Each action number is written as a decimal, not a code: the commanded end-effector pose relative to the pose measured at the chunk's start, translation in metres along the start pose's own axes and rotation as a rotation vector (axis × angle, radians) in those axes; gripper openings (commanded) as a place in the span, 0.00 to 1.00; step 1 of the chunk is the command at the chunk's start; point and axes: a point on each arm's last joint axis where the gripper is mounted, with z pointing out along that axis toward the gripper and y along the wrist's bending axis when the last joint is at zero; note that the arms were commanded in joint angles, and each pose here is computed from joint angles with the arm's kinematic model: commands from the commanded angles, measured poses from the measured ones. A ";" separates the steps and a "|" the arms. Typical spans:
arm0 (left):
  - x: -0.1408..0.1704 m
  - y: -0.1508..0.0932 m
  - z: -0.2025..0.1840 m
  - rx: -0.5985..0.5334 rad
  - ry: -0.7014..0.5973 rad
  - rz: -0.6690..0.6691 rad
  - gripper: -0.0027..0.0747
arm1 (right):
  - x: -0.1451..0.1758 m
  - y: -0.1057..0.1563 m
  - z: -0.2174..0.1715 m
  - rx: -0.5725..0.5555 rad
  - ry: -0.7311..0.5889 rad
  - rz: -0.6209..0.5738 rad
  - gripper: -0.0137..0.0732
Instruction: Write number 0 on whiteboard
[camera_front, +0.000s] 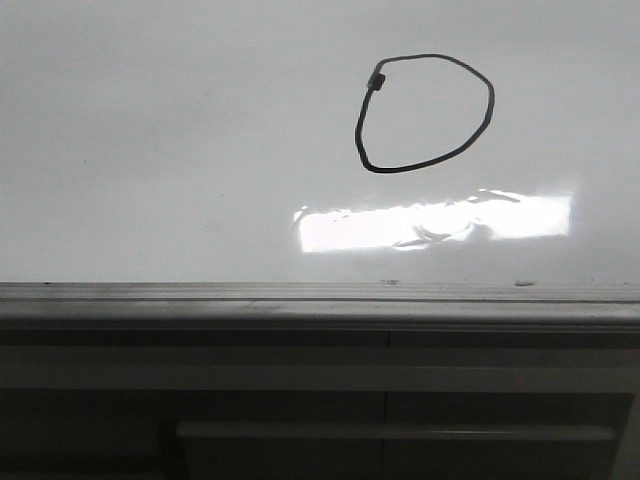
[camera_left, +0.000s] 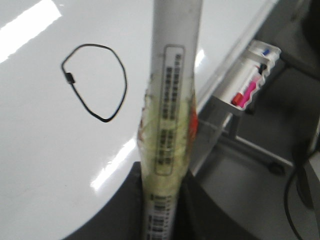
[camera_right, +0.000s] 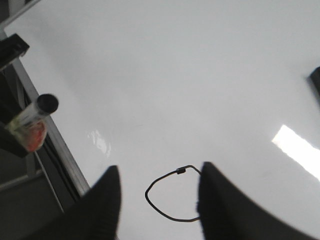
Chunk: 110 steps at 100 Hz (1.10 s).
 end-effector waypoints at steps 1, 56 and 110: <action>-0.011 0.005 0.000 -0.054 -0.136 -0.136 0.01 | 0.001 -0.014 -0.024 0.052 -0.075 0.049 0.12; 0.005 0.048 0.086 -0.380 -0.102 -0.513 0.01 | 0.091 0.018 -0.007 -0.012 0.036 0.248 0.08; 0.028 0.094 0.128 -0.392 -0.014 -0.594 0.01 | 0.090 0.019 -0.005 -0.018 0.010 0.243 0.08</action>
